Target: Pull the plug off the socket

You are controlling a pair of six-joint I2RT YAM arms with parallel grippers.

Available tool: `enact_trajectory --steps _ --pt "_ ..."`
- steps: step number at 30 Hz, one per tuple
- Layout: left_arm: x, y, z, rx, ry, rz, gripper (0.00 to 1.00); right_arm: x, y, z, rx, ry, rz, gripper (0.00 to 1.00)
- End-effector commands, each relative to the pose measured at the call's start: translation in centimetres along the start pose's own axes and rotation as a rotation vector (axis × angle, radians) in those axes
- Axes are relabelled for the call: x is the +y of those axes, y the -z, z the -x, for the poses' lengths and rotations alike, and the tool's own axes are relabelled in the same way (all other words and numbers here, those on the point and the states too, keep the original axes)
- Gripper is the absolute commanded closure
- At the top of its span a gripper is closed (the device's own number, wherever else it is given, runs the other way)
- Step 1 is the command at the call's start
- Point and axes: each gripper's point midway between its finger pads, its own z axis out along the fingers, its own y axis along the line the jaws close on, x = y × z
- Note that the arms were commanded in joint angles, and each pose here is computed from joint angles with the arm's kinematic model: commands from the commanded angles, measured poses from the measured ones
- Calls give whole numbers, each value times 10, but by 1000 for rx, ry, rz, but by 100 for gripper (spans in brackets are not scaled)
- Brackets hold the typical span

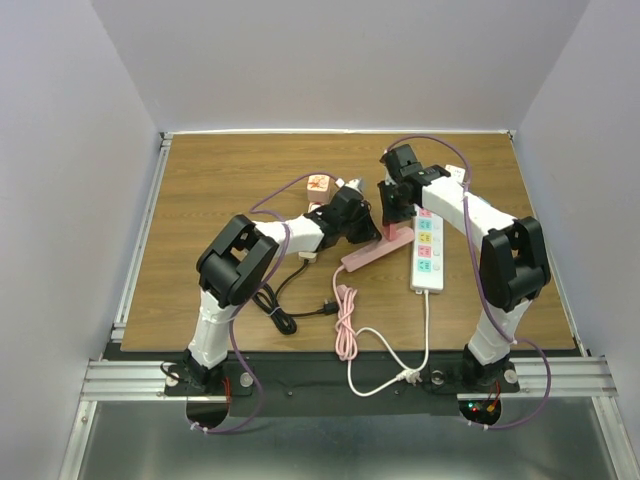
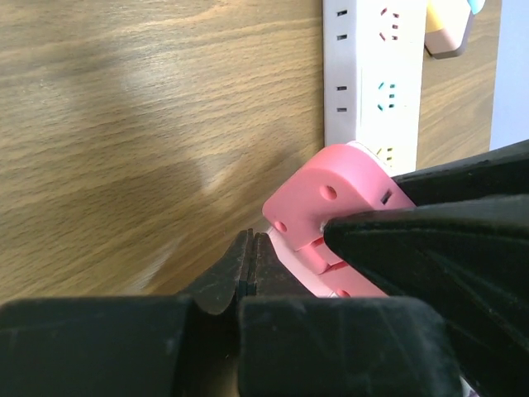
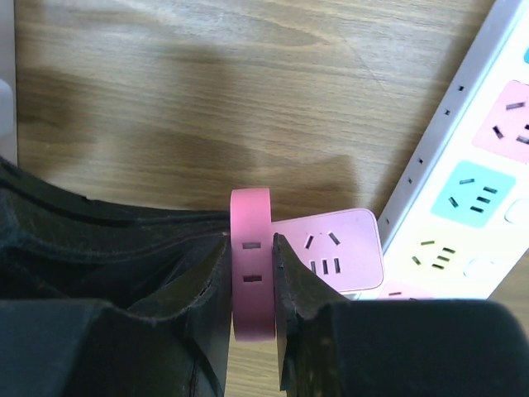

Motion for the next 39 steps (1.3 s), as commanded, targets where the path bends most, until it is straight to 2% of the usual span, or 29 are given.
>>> enact_trajectory --steps 1,3,7,13,17,19,22,24,31,33,39 --pt "48 1 -51 135 -13 207 100 22 33 107 -381 -111 46 100" --pt "49 9 -40 105 -9 232 100 27 33 119 -414 -103 69 100" --pt "31 37 11 -49 14 224 100 45 31 147 -514 -67 154 100" --pt "11 58 51 -158 6 200 100 49 18 144 -543 -37 178 100" --pt "11 55 45 -133 9 192 100 34 10 115 -544 -57 147 100" --pt "23 49 35 -106 22 215 100 30 26 118 -611 -60 139 99" --pt "28 39 24 -71 31 206 100 26 26 122 -620 -62 118 100" --pt "29 36 25 -71 24 211 100 29 27 123 -608 -56 128 100" --pt "17 33 43 -106 8 197 100 30 6 77 -478 -38 167 100" --pt "14 29 46 -108 6 193 100 29 9 68 -476 -48 166 100" --pt "20 13 38 -79 4 202 100 19 0 37 -423 -56 145 100"
